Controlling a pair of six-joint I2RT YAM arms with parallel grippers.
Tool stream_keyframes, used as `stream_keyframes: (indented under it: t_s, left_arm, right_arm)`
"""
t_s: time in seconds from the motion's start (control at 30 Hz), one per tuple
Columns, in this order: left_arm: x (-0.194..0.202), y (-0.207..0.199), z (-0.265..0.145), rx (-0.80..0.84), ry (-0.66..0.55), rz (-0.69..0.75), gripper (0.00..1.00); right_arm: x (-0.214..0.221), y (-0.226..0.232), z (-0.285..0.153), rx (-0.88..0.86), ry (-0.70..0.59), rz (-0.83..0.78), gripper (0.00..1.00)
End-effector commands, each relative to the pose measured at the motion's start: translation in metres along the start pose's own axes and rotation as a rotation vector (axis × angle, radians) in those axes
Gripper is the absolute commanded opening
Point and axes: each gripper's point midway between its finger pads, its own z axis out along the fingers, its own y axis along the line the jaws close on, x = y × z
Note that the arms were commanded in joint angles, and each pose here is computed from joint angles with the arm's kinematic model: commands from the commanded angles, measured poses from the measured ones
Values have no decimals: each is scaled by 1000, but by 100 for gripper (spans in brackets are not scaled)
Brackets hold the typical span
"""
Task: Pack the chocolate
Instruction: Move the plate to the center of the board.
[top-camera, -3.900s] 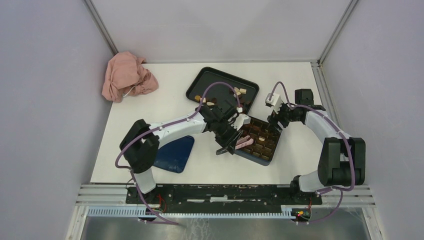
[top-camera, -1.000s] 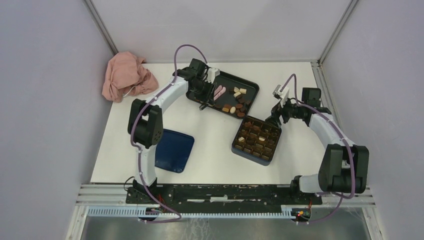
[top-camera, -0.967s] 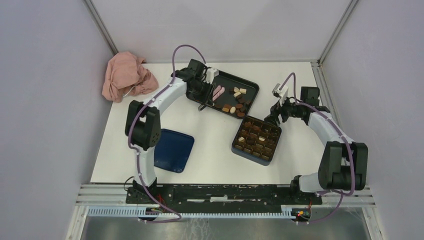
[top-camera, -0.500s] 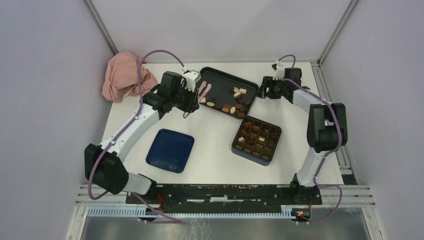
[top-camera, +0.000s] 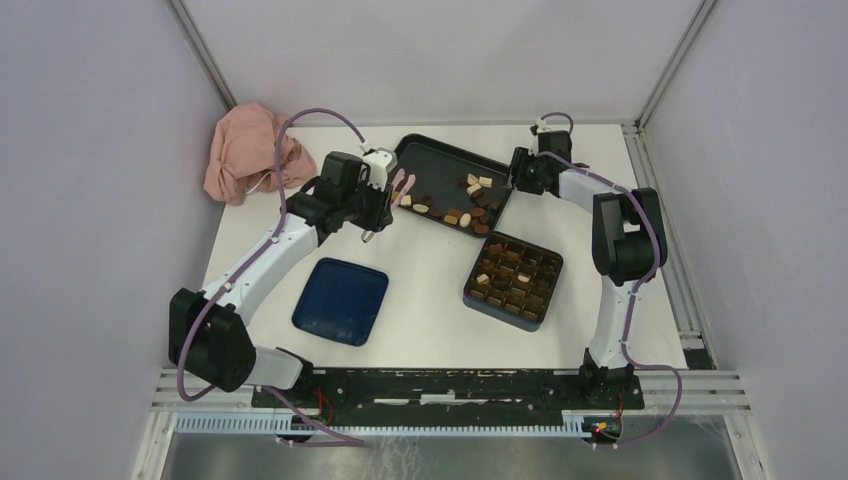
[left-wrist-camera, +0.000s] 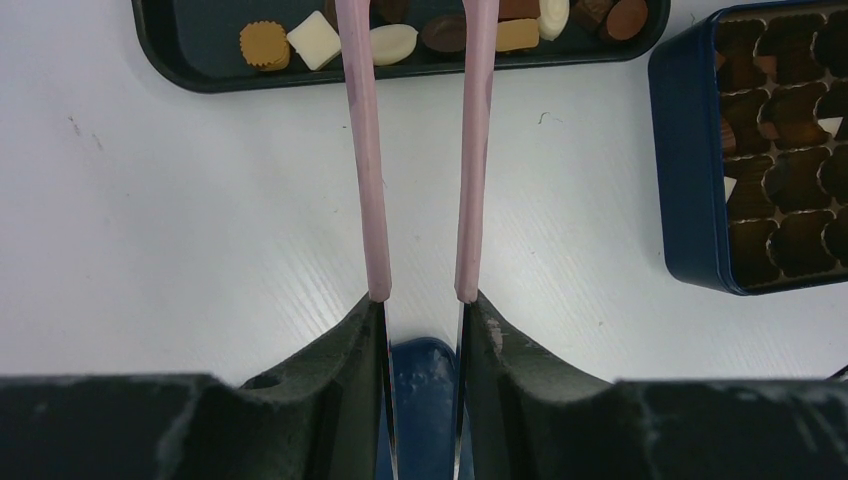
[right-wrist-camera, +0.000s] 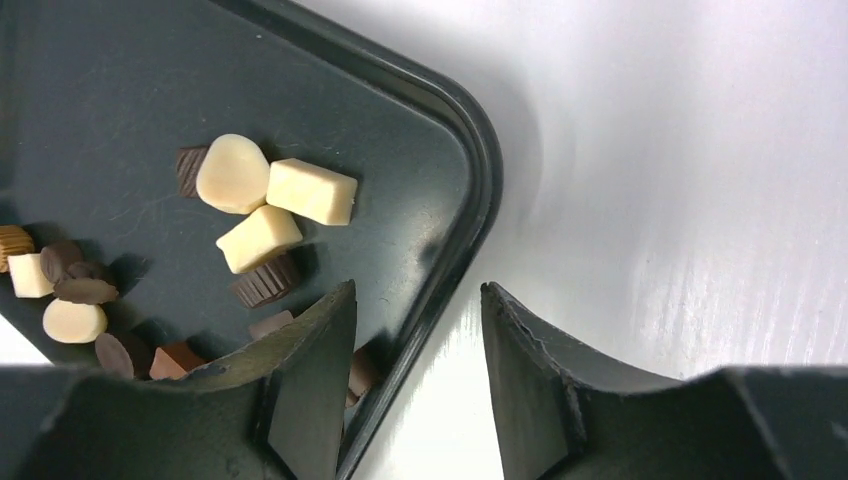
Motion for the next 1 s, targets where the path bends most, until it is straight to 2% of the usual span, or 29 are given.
stream_keyframes:
  t_s: [0.0,0.2,0.27,0.3,0.37,0.4,0.6,0.97]
  left_arm:
    - [-22,1,-7,3,-91,0,39]
    - [-20,0,-5,10,-84,-2,39]
    - [-20,0,-5,10,-85,-3,38]
    - [-20,0,-5,11,-86,-2,38]
    - [-19,-1,-5,16,-84,-2,38]
    - [-19,-2,-5,19,-84,-2,38]
    - [-19,-7,-4,51,-85,-5,38]
    - [-14,-23,2,153,-58,-3,38]
  right_arm:
    - [-7,-7,5,76,-23,29,54]
    - [9,5,16,34,25,-8,46]
    - [12,10,16,8,30,-19,41]
    - [13,12,15,-6,33,-21,33]
    - [17,17,12,-33,40,-21,25]
    - [18,20,11,-46,42,-22,23]
    - [29,40,1,-110,63,-76,20]
    - [67,86,-16,-240,127,-151,21]
